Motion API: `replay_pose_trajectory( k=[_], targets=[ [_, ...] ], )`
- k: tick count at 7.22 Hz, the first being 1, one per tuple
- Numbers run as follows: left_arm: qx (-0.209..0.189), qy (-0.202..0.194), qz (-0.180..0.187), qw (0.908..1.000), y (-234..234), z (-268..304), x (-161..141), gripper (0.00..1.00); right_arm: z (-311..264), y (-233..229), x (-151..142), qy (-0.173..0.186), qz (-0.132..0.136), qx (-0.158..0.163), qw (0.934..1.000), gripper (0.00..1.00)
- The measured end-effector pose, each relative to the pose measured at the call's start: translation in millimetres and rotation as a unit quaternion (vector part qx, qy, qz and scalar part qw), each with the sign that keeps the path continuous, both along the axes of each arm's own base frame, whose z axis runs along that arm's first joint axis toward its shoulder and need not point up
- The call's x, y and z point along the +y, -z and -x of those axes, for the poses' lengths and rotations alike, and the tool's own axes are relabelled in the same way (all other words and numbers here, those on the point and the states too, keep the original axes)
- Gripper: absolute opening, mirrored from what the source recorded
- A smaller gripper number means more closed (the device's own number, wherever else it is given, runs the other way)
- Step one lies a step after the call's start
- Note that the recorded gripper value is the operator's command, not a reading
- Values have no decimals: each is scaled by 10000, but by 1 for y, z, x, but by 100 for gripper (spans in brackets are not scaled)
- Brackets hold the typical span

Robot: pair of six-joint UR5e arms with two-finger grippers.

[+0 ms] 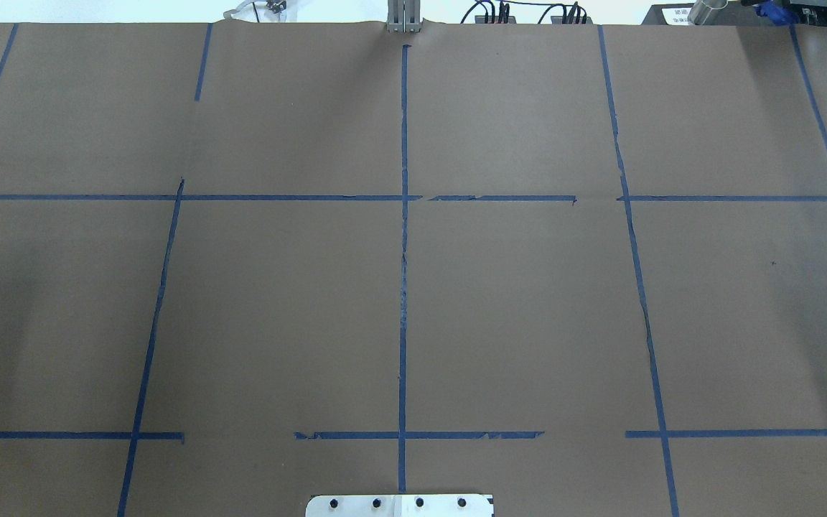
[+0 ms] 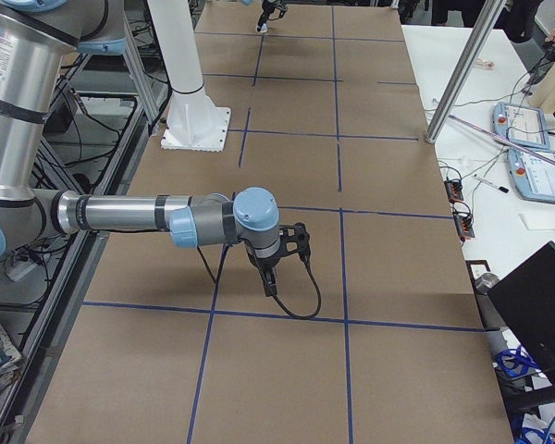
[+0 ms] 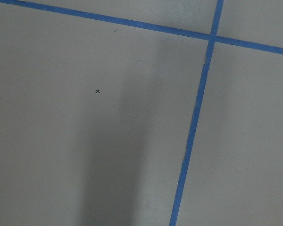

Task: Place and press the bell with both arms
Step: 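Carry the held bell with the left gripper toward the table center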

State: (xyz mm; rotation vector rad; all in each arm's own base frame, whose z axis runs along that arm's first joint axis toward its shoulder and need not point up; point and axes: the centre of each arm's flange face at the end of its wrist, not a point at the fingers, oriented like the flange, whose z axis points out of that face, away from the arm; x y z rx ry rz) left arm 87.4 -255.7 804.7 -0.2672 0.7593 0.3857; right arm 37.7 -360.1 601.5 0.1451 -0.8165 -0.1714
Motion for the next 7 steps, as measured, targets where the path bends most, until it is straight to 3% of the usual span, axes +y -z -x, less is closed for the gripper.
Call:
replay_pose_trajectory(
  k=[1,2,4,5,7],
  targets=[
    [27,-10,14,10000,1,-1,0,27,0,0,0,0,0,0,10000,100],
    [38,-9,15,10000,1,-1,0,13,0,0,0,0,2,-2,10000,100],
    [230,23,-79,9997,10,-5,-3,9,0,0,1,1,7,-11,10000,100],
    [541,133,-135,9984,34,-13,-11,10,0,0,1,0,5,-14,10000,100],
    [1165,625,-301,9908,141,-42,-50,10,0,0,0,1,-4,-14,10000,100]
  ],
)
